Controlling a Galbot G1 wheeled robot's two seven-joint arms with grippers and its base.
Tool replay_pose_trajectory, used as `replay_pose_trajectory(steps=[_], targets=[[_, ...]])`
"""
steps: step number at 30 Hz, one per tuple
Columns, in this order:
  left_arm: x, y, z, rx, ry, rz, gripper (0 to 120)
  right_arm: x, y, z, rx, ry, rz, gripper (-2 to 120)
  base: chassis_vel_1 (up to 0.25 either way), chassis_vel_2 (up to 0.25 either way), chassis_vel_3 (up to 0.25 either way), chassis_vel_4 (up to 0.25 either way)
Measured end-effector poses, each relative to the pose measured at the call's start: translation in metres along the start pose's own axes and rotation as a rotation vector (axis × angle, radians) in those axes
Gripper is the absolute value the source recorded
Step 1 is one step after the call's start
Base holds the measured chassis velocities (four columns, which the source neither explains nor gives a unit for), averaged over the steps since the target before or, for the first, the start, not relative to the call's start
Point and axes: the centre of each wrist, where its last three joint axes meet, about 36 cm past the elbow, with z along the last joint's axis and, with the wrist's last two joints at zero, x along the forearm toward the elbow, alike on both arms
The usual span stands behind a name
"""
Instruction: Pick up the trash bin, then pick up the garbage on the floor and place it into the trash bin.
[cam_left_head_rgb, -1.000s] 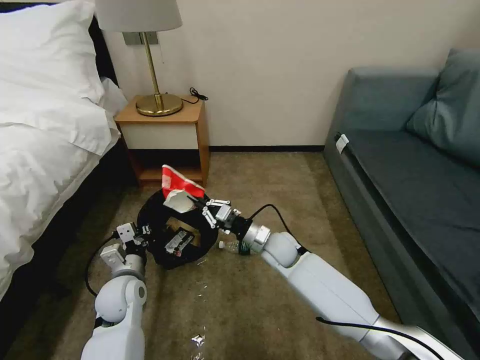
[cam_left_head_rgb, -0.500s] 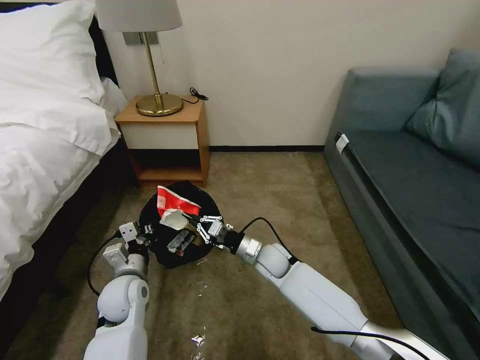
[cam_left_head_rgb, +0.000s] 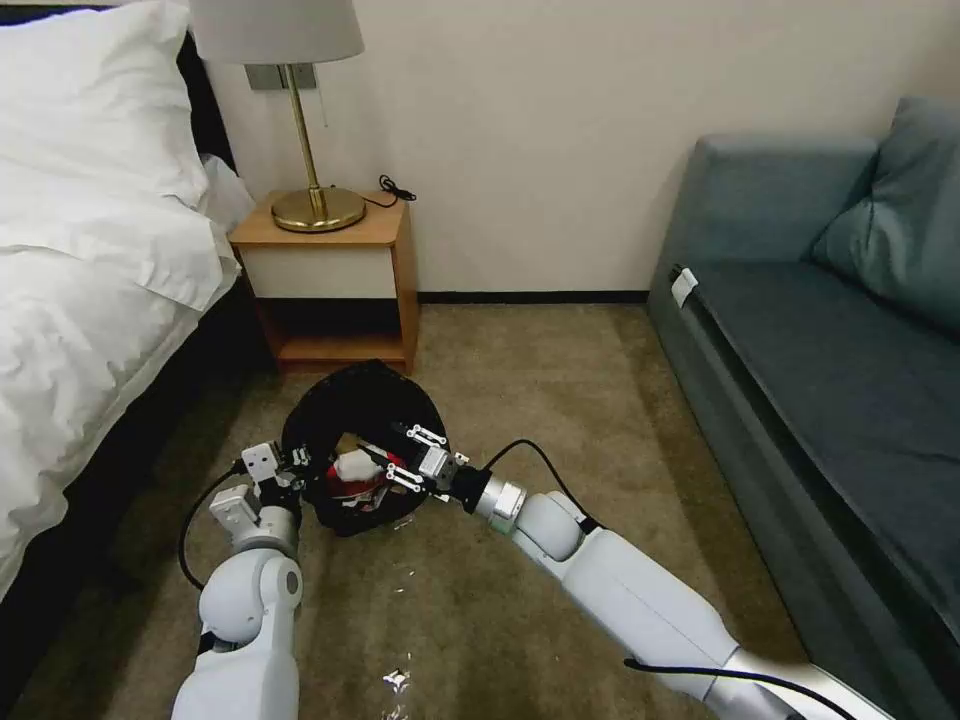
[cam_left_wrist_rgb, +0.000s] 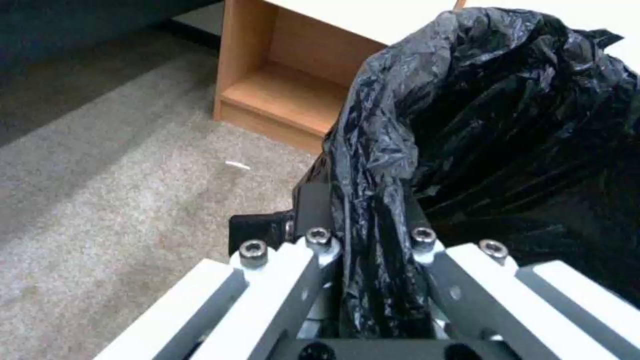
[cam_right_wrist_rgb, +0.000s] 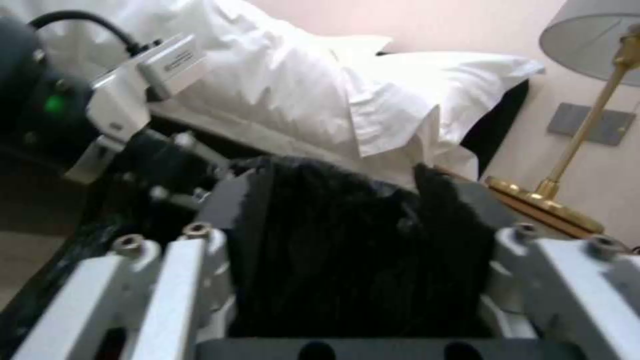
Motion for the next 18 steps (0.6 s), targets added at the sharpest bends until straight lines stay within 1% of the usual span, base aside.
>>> replay_pose_trajectory(steps=[1,2,3,4,5,6,7,8,9,12,18], targets=[[0.000,0.000,-0.001,-0.001,-0.002,-0.001,4,-0.003,-0.006,-0.003,0.006,-0.007,0.013,71,0.000,0.000,0.000,0.000],[0.000,0.000,-0.001,-0.001,-0.002,-0.001,4,-0.003,-0.006,-0.003,0.006,-0.007,0.013,71,0.000,0.000,0.000,0.000],[-0.001,0.001,-0.002,-0.001,-0.004,-0.002,4,-0.005,-0.013,-0.006,0.011,-0.012,0.032,79,0.000,0.000,0.000,0.000],[-0.001,0.002,-0.002,0.000,-0.006,-0.003,4,-0.006,-0.016,-0.007,0.014,-0.014,0.042,83,0.000,0.000,0.000,0.000],[-0.001,0.002,-0.002,0.000,-0.006,-0.003,4,-0.006,-0.016,-0.007,0.014,-0.014,0.042,83,0.000,0.000,0.000,0.000],[-0.002,0.004,-0.003,0.001,-0.007,-0.006,4,-0.006,-0.021,-0.009,0.019,-0.016,0.055,89,0.000,0.000,0.000,0.000],[-0.002,0.005,-0.003,0.002,-0.008,-0.008,4,-0.006,-0.024,-0.010,0.021,-0.017,0.063,92,0.000,0.000,0.000,0.000],[-0.002,0.005,-0.003,0.002,-0.008,-0.008,4,-0.006,-0.024,-0.010,0.021,-0.017,0.063,92,0.000,0.000,0.000,0.000],[-0.004,0.006,-0.004,0.004,-0.011,-0.011,4,-0.006,-0.029,-0.011,0.024,-0.017,0.080,98,0.000,0.000,0.000,0.000],[-0.007,0.009,-0.006,0.009,-0.021,-0.016,4,-0.005,-0.037,-0.013,0.028,-0.017,0.105,100,0.000,0.000,0.000,0.000],[-0.011,0.011,-0.012,0.014,-0.036,-0.021,4,-0.002,-0.048,-0.017,0.031,-0.020,0.143,100,0.000,0.000,0.000,0.000]])
